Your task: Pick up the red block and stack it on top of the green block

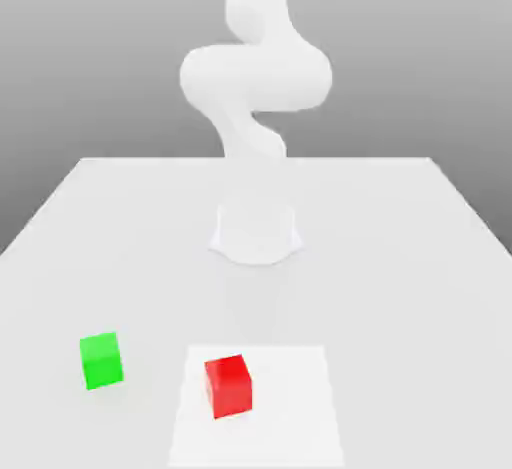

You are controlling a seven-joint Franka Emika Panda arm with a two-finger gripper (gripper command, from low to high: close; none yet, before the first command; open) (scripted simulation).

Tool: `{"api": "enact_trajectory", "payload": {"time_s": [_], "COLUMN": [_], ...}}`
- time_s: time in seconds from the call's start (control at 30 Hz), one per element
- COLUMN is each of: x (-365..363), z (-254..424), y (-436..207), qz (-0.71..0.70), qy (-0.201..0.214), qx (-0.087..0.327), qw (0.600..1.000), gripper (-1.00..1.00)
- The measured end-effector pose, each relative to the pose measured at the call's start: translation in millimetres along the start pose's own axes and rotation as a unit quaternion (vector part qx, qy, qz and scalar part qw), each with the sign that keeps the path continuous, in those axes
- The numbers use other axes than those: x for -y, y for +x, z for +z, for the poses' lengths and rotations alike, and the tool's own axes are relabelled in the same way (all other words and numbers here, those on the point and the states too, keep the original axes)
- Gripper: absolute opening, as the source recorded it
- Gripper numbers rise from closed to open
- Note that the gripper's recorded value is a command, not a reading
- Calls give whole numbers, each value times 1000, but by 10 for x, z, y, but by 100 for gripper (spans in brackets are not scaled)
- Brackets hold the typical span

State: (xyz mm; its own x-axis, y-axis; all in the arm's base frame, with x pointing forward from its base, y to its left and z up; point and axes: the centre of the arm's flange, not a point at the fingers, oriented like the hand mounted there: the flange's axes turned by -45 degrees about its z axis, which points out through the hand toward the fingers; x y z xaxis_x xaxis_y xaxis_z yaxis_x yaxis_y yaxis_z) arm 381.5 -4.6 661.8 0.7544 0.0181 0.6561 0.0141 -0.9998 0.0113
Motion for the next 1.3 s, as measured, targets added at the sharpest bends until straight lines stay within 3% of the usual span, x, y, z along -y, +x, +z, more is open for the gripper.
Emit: {"api": "enact_trajectory", "payload": {"time_s": [0.33,0.67,0.87,0.9,1.3], "x": [-152,-260,-256,-254,-258], "z": [2170,3486,3970,4027,3690], "y": [-921,-2622,-3141,-3200,-2901], "qz": [-66,-123,-129,-129,-129], "qy": [15,50,54,54,54], "qx": [172,332,346,346,346], "qw": [983,934,928,928,928], "gripper": [0,0,0,-100,-100]}}
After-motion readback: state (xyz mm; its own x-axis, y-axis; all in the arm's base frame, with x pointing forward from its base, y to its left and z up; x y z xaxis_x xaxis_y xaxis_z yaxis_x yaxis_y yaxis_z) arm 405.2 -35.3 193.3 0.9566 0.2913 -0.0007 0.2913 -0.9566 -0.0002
